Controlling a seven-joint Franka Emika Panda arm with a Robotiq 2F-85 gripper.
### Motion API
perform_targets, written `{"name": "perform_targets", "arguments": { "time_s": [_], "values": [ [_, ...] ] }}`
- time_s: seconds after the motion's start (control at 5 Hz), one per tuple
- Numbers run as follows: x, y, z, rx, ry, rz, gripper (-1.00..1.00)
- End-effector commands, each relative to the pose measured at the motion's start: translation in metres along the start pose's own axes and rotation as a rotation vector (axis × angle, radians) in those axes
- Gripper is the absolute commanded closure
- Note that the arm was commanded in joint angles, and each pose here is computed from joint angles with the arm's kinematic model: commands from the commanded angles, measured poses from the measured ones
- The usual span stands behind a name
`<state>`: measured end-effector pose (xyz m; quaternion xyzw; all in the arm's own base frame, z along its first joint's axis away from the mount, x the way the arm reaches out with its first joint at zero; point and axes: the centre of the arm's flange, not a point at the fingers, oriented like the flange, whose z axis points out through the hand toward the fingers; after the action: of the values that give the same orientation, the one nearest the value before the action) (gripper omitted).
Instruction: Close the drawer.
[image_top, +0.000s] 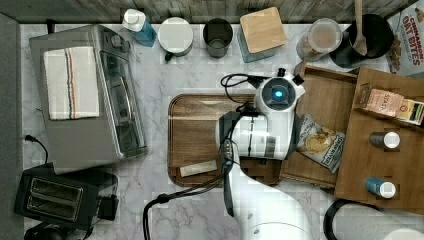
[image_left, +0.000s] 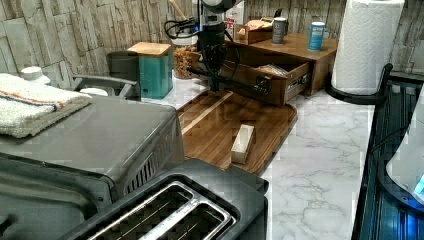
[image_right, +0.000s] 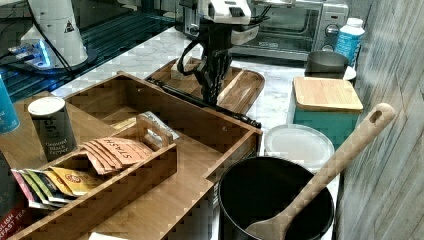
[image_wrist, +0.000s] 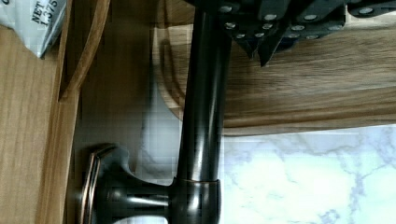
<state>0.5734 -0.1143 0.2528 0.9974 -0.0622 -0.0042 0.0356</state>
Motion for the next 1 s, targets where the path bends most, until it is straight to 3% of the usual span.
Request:
{"name": "perform_targets", "arguments": {
  "time_s": [0.2,0.4,0.8,1.0],
  "values": [
    [0.005,0.190,-0.043,-0.086,0.051,0.210,1.00],
    [-0.012,0.238,-0.037,-0.154,0.054,0.169,1.00],
    [-0.038,0.327,-0.036,-0.241,0.009,0.199,1.00],
    [-0.042,0.361,-0.040,-0.268,0.043,0.204,1.00]
  ]
}}
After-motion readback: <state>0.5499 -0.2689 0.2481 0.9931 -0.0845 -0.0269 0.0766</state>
